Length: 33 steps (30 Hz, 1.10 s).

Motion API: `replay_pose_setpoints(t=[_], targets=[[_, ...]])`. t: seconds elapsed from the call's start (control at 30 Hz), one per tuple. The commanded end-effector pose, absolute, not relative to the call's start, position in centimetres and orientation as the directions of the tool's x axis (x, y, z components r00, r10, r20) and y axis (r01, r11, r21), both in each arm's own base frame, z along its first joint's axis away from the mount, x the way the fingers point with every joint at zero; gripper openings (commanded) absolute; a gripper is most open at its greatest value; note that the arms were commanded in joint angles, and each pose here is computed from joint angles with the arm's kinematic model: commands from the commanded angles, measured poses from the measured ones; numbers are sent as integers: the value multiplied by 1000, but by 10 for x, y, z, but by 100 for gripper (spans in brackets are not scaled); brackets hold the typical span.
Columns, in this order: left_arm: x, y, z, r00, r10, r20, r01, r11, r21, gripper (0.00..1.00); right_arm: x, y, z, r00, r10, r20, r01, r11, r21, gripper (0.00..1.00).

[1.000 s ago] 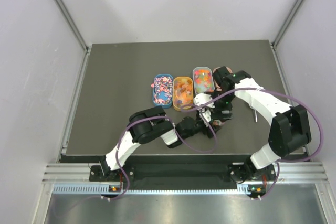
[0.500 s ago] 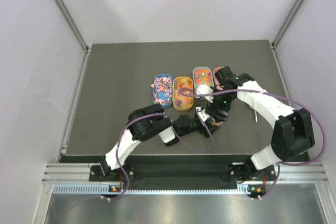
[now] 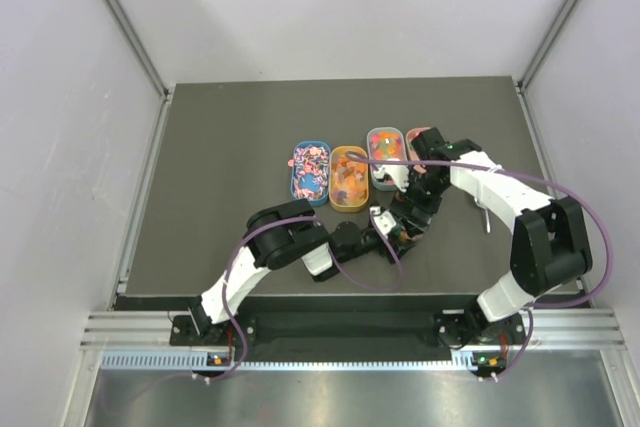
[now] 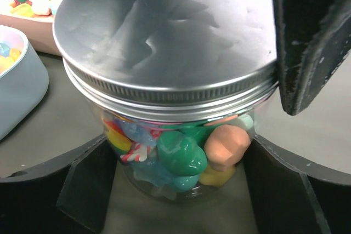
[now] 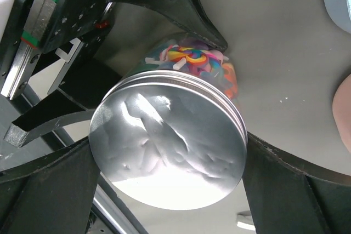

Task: Pack the candies
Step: Screw the bottle lid onto the packing bottle.

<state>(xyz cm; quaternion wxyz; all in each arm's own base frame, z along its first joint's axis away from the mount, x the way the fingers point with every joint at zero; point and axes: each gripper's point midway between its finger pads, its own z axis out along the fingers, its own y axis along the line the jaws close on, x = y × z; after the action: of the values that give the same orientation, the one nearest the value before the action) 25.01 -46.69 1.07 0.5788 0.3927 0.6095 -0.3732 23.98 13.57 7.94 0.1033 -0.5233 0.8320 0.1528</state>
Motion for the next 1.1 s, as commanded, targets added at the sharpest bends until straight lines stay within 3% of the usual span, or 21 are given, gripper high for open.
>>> replay_pose_setpoints(t=[0.0,0.1,0.27,0.53,0.63,0.83,1.07], targets=[[200,-323,-195,-372,737,-564,869,491,69,0,176,174,79,-411,-852,-324,-882,283,375,100],[199,-322,-198,-375,740,-558,869,491,66,0,171,174,101,-325,-870,-371,-917,194,349,100],[198,-323,-199,-387,734,-558,866,498,54,0,153,164,106,-200,-912,-358,-945,82,318,100],[199,-321,-201,-407,729,-551,859,511,41,0,133,158,96,-151,-927,-342,-931,16,365,100],[199,-320,-202,-413,728,-547,855,516,41,0,143,142,83,-96,-953,-287,-956,7,294,100],[206,-307,-208,-431,739,-518,836,543,80,0,172,123,71,66,-958,-279,-981,-113,158,100],[214,-299,-206,-399,759,-515,831,537,147,0,199,116,73,177,-927,-330,-973,-216,85,100]])
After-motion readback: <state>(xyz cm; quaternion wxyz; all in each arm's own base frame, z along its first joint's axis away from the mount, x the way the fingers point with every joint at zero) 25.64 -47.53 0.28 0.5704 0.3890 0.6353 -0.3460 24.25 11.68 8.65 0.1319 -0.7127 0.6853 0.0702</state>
